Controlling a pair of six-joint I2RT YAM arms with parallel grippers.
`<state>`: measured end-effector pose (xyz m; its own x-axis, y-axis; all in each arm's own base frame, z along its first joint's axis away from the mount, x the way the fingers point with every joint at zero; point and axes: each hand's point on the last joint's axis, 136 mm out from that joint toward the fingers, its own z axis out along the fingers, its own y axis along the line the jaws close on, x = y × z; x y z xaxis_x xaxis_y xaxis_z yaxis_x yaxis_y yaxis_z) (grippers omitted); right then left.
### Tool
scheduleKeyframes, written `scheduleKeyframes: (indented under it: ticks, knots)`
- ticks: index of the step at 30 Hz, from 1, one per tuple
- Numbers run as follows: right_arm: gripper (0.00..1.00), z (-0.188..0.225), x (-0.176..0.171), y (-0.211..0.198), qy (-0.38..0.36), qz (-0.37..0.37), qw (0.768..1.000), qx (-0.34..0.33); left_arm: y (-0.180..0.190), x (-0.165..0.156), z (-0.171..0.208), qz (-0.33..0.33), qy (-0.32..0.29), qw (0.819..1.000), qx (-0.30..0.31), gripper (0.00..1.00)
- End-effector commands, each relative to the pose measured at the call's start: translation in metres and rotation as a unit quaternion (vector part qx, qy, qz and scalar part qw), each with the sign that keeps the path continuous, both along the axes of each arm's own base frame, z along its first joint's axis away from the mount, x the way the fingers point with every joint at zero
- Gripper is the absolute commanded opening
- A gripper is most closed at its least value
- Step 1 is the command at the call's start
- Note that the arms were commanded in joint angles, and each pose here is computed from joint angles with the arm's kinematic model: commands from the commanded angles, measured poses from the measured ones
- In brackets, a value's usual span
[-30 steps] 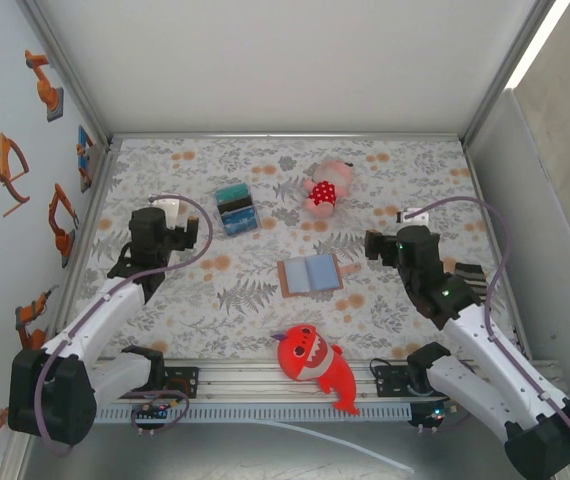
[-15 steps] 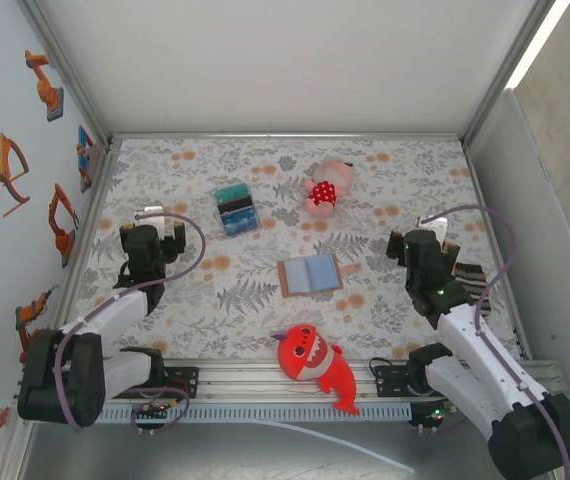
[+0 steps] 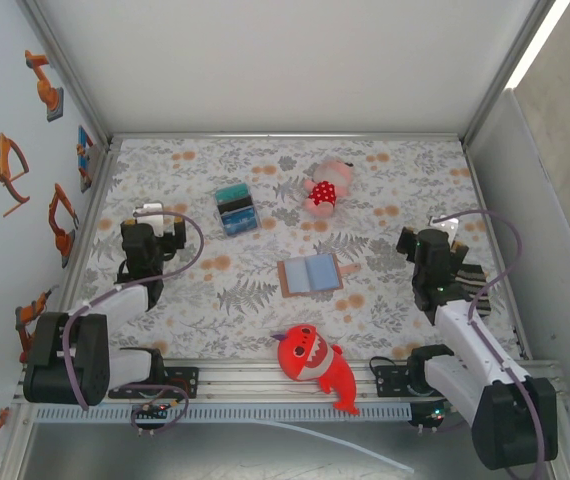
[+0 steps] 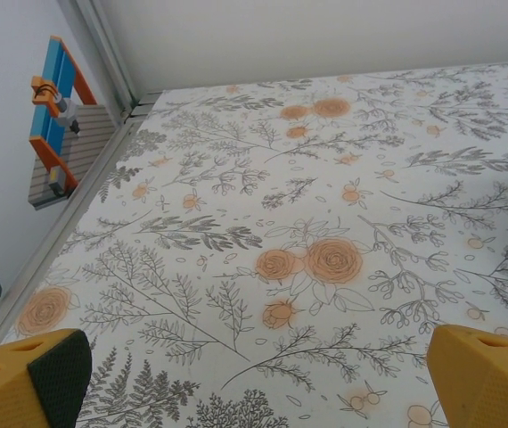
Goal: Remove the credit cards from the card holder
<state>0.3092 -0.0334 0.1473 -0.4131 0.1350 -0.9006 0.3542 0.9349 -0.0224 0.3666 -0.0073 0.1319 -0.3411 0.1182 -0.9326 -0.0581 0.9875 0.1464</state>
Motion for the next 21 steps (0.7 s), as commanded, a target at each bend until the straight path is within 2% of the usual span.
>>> scheduleKeyframes:
  ticks: [1, 8, 12, 17, 19, 21]
  knots:
    - [1.00, 0.004, 0.005, -0.006, -0.019, -0.007, 1.000, -0.003, -0.005, -0.002, 0.003, -0.012, -0.008, 1.000, -0.027, 0.97]
    - [1.00, 0.002, 0.007, -0.016, -0.020, -0.018, 1.000, -0.012, -0.010, 0.002, -0.009, -0.026, -0.038, 0.998, -0.030, 0.97]
    - [1.00, 0.003, 0.008, -0.019, -0.030, -0.018, 0.999, -0.012, -0.014, 0.008, -0.026, -0.038, -0.023, 0.999, -0.027, 0.97]
    - [1.00, 0.001, 0.010, -0.020, -0.032, -0.015, 0.999, -0.012, -0.011, 0.014, -0.038, -0.027, -0.040, 0.999, -0.026, 0.97]
    - [1.00, -0.001, 0.013, -0.020, -0.032, -0.013, 0.999, -0.012, -0.008, 0.014, -0.044, -0.017, -0.004, 0.999, -0.030, 0.97]
    - [1.00, -0.002, 0.016, -0.020, -0.035, -0.010, 0.999, -0.011, -0.006, 0.024, -0.044, -0.020, 0.003, 0.999, -0.043, 0.97]
